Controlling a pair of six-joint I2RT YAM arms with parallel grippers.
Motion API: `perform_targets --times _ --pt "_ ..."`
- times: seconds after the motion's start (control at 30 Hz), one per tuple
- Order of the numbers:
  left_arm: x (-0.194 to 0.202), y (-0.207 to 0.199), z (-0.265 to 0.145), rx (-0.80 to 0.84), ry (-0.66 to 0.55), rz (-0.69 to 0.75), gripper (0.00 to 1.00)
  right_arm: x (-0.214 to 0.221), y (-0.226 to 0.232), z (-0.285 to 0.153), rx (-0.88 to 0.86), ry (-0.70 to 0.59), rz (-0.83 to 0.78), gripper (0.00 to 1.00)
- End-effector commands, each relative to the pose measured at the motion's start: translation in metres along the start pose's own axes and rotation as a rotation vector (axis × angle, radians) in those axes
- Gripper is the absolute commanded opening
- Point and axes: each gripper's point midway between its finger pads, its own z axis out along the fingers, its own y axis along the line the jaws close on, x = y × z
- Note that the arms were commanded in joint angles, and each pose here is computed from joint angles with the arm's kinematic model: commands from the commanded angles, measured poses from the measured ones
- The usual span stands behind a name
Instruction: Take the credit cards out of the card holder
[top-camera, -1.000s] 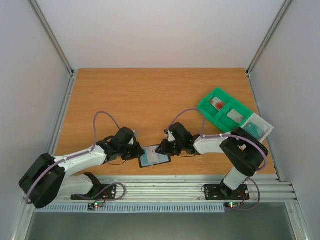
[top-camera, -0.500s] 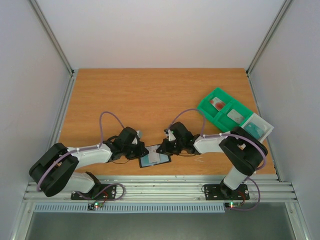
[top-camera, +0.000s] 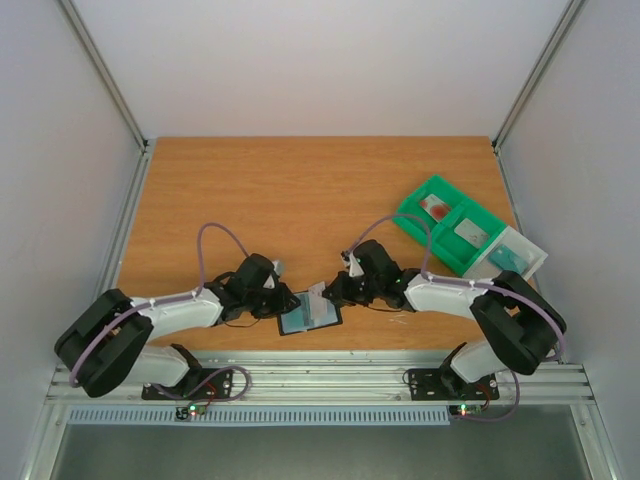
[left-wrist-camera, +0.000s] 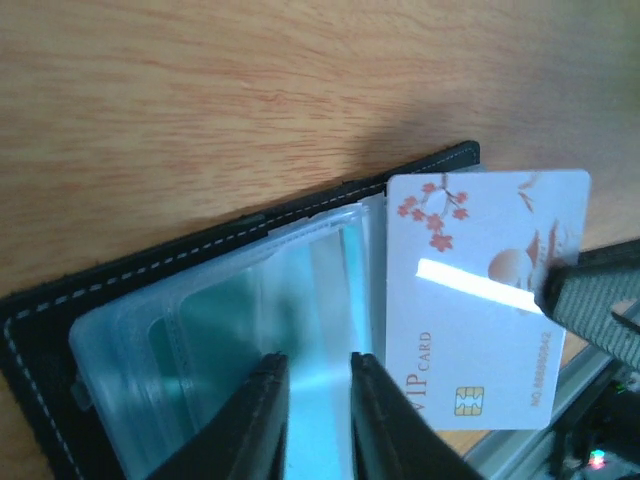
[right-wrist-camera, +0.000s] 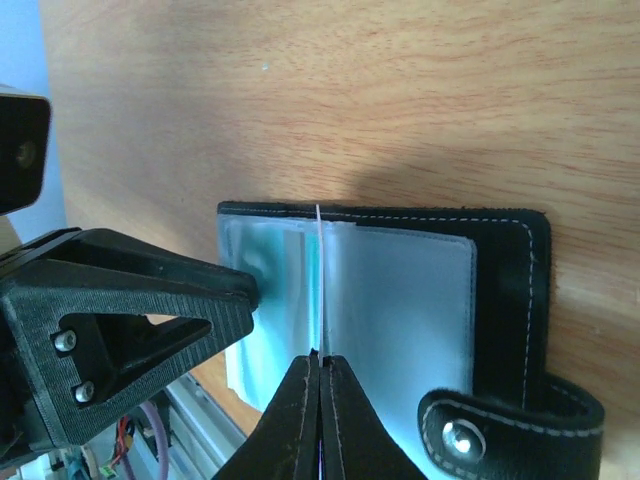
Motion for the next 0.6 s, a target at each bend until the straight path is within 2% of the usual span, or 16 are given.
perform_targets --times 0.0,0.23,0.57 --pt "-0.003 -0.011 -0.009 0.033 -0.027 -0.005 0.25 -0.002 0.001 -0.011 0.02 -0.03 0.002 0.01" --pt "-0.006 -0.047 -0.035 0.152 -0.049 0.009 0.46 -0.008 0.036 -0.033 -0.086 -0.067 -0.044 0.01" --pt "-0.011 -0.084 -0.064 0.354 -0.115 0.003 0.49 -0.012 0.083 -0.061 -0.273 -0.112 -0.032 0.01"
